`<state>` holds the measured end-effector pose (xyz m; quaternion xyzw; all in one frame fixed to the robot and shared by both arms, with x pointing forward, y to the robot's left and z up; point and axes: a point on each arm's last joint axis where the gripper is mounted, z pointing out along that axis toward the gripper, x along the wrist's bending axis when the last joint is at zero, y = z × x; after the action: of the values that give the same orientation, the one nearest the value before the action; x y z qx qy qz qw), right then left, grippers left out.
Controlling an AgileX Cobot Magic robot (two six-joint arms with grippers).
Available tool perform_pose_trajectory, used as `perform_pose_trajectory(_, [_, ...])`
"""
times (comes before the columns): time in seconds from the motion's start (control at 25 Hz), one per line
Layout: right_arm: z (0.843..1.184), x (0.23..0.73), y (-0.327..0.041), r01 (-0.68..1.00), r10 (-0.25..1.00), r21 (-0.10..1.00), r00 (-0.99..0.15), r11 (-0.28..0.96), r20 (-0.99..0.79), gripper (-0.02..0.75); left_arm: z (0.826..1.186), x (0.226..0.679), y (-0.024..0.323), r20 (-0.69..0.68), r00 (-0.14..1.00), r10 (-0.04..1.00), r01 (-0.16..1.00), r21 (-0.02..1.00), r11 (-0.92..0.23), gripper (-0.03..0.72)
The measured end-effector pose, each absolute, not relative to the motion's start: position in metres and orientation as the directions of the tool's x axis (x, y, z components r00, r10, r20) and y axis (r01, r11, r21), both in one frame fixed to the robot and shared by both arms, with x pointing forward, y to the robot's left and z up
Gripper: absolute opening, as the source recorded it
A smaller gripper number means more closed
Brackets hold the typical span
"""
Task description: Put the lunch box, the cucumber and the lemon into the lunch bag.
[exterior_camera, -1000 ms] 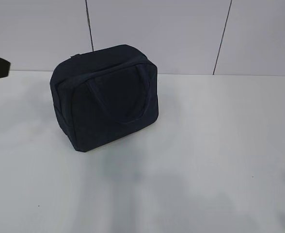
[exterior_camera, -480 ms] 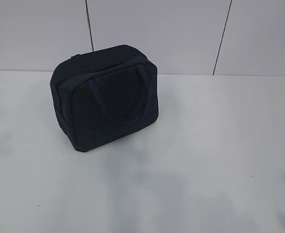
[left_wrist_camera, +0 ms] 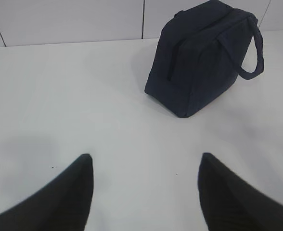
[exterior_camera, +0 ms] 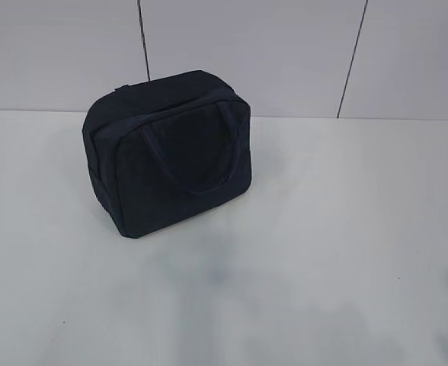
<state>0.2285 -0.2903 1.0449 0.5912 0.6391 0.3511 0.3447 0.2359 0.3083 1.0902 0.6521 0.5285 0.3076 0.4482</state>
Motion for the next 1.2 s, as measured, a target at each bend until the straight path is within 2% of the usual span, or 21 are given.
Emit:
perform_pose_trajectory(0.16, [1.045, 0.228, -0.290, 0.514, 0.998, 0.856, -0.063, 0.054, -0.025, 0.369, 1.075, 0.228, 0.311, -0.088, 0.255, 0.963, 0.399, 0.917, -0.022, 0.480])
perform_pose_trajectory(0.4, [1.044, 0.229, -0.290, 0.516, 0.998, 0.855, -0.062, 0.055, -0.027, 0.368, 1.060, 0.232, 0.309, -0.092, 0.239, 0.967, 0.463, 0.886, -0.030, 0.480])
perform_pose_trajectory(0.72, [1.044, 0.229, -0.290, 0.516, 0.998, 0.855, -0.062, 0.055, -0.027, 0.369, 1.058, 0.233, 0.310, -0.096, 0.224, 0.970, 0.474, 0.880, -0.022, 0.469])
perform_pose_trajectory(0.84, [1.044, 0.229, -0.290, 0.516, 0.998, 0.855, -0.062, 0.055, -0.027, 0.368, 1.058, 0.232, 0.309, -0.098, 0.162, 0.982, 0.477, 0.879, 0.009, 0.468])
perform_pose_trajectory(1.08, [1.044, 0.229, -0.290, 0.516, 0.998, 0.855, -0.062, 0.055, -0.027, 0.368, 1.058, 0.230, 0.307, -0.098, -0.078, 0.992, 0.461, 0.879, 0.123, 0.467])
perform_pose_trajectory(1.2, [1.044, 0.229, -0.290, 0.516, 0.998, 0.855, -0.062, 0.055, -0.027, 0.368, 1.058, 0.230, 0.307, -0.098, -0.100, 0.990, 0.458, 0.879, 0.133, 0.467])
